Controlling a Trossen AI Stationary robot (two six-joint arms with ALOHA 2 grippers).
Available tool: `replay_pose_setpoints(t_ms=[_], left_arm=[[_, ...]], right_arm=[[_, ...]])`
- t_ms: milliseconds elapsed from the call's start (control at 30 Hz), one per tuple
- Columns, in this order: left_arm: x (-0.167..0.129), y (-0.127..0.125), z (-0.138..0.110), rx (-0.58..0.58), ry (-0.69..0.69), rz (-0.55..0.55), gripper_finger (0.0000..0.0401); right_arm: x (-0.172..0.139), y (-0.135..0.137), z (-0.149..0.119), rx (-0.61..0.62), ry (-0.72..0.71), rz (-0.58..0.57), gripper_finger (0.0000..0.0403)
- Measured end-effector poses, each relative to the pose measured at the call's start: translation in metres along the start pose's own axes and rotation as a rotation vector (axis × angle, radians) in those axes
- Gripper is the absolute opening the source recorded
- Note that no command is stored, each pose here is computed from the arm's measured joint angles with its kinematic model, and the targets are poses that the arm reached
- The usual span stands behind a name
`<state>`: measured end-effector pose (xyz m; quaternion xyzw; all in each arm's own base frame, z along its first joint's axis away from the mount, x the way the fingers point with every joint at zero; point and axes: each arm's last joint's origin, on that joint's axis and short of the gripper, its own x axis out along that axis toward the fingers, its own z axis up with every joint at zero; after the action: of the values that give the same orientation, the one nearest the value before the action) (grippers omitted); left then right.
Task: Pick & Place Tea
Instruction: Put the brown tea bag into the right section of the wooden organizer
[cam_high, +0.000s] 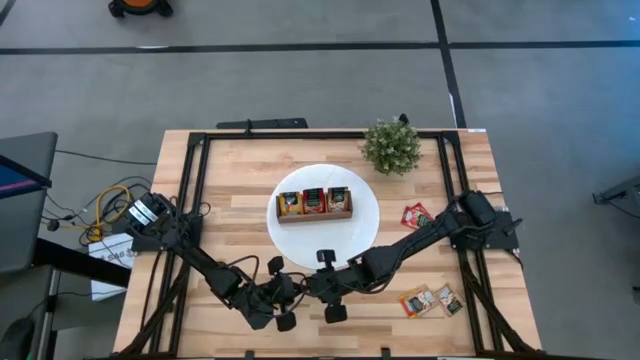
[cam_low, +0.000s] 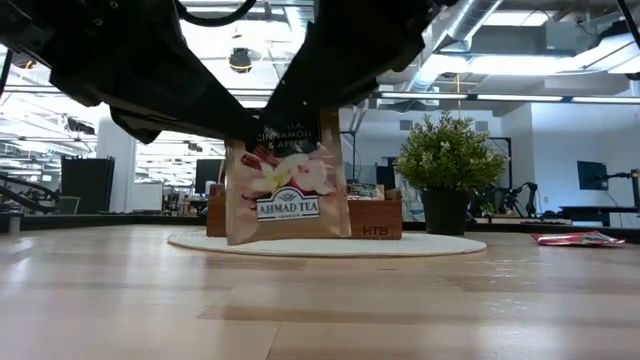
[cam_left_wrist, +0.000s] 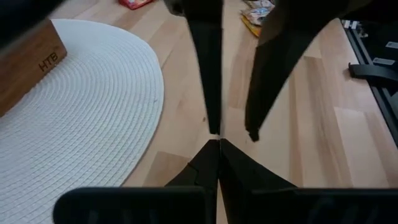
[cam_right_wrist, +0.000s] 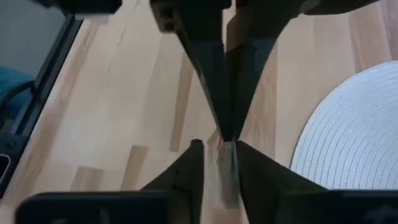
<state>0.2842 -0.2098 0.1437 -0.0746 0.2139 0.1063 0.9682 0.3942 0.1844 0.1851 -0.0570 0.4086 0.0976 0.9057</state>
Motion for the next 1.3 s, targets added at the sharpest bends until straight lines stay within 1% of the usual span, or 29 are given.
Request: replay_pose_setpoints(t_ms=[167,233,300,367,433,533,600,667,800,867,967,1067,1133,1300], left_arm=[[0.0,-0.001,0.001,-0.008,-0.01,-0.001,0.0],[0.0,0.0,0.001,-0.007,-0.019,0.015,0.0001],[0.0,0.0,0.001,0.005,-0.018,0.021,0.0012],[-0.002,0.003,0.001,0.031,0.0,0.035,0.0032],[-0.006,0.005,0.0,0.033,0.025,0.051,0.0061],[-0.011,0.008,-0.004,0.02,0.073,0.082,0.0107],[-0.013,0.01,-0.009,0.025,0.102,0.102,0.013],[-0.014,0.01,-0.012,0.019,0.111,0.105,0.0145],[-0.015,0.01,-0.013,0.019,0.118,0.111,0.0153],[-0.015,0.009,-0.014,0.018,0.116,0.108,0.0154],[-0.015,0.009,-0.014,0.018,0.117,0.107,0.0154],[-0.016,0.009,-0.014,0.018,0.116,0.106,0.0154],[-0.016,0.008,-0.014,0.017,0.116,0.102,0.0154],[-0.017,0.008,-0.014,0.017,0.116,0.1,0.0154]], right_arm=[[0.0,0.002,-0.001,-0.01,0.007,-0.005,0.0011],[-0.001,0.003,-0.002,-0.013,0.007,-0.053,0.0007],[-0.002,0.006,-0.003,-0.019,0.003,-0.096,0.0004],[-0.01,0.008,-0.004,-0.037,0.023,-0.145,0.0002],[-0.022,0.01,-0.004,-0.047,0.036,-0.204,0.0002],[-0.044,0.004,-0.008,-0.067,0.101,-0.328,0.0001],[-0.06,-0.006,-0.008,-0.083,0.139,-0.401,0.0001],[-0.076,-0.02,-0.004,-0.093,0.146,-0.458,0.0001],[-0.094,-0.057,-0.001,-0.127,0.165,-0.503,0.0001],[-0.097,-0.08,-0.004,-0.124,0.191,-0.493,0.0],[-0.093,-0.113,-0.012,-0.08,0.22,-0.447,0.0],[-0.087,-0.139,-0.019,-0.069,0.21,-0.461,0.0],[-0.084,-0.149,-0.022,-0.063,0.203,-0.448,0.0],[-0.084,-0.163,-0.022,-0.032,0.172,-0.366,0.0]])
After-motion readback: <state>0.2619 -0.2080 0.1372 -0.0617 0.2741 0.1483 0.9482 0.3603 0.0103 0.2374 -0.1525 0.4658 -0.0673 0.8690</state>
